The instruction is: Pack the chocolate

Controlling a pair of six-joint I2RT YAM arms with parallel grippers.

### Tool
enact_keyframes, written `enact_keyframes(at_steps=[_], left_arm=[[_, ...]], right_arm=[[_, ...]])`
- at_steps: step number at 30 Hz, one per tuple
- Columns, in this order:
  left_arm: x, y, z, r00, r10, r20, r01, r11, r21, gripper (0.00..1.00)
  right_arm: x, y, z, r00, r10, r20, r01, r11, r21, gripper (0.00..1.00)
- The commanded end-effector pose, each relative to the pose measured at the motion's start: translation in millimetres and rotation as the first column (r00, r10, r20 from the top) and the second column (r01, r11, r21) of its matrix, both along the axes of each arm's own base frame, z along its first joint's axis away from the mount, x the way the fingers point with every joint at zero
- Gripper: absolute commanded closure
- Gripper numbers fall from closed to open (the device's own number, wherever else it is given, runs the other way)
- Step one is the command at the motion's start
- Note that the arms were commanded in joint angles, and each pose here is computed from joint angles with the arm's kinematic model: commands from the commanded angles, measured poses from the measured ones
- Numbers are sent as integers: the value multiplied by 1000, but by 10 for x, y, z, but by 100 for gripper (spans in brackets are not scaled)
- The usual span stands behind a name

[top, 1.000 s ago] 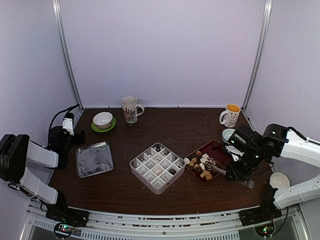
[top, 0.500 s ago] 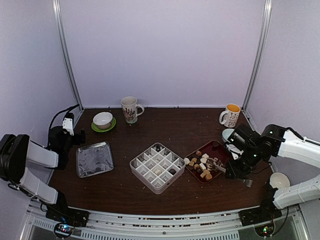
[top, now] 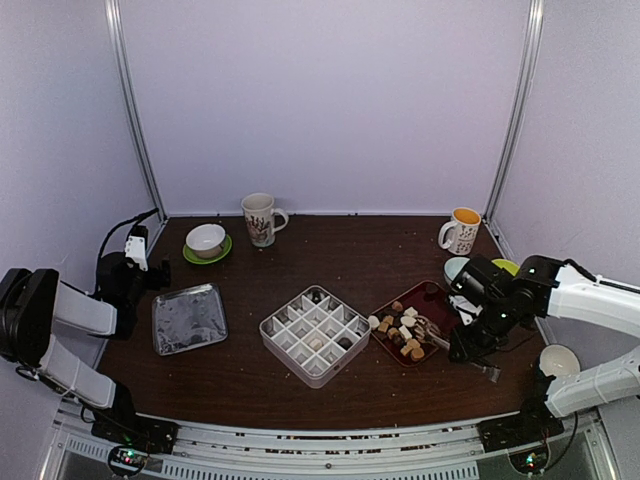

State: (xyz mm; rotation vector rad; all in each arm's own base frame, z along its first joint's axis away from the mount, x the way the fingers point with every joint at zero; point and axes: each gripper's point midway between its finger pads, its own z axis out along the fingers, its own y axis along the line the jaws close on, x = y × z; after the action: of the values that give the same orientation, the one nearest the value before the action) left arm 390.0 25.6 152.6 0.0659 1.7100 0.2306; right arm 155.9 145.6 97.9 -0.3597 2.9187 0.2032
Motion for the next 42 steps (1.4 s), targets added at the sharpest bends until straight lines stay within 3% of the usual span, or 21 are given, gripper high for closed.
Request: enact_keyframes(at_steps=[1,7,20,32,42], left_arm=[[14,29,116,999,8,52,-8,1000,-2,2],[13,34,116,999,9,52,-9,1000,-2,2],[13,33,118,999,9,52,-9,1000,-2,2],[13,35,113,999,9,51,-9,1000,-3,2],[14,31,114,999,8,51,-8,1000,-2,2]], right_arm=[[52,38,39,1000,4,21,-5,1000,29,73],[117,32,250,997,-9,82,4,998,61,79],[152,173,716,982,44,181,-76,982,175,81],[-49,557,845,973,186,139,-223,917,332,82],[-121,925,946,947,278,160,-320,864,389,82]])
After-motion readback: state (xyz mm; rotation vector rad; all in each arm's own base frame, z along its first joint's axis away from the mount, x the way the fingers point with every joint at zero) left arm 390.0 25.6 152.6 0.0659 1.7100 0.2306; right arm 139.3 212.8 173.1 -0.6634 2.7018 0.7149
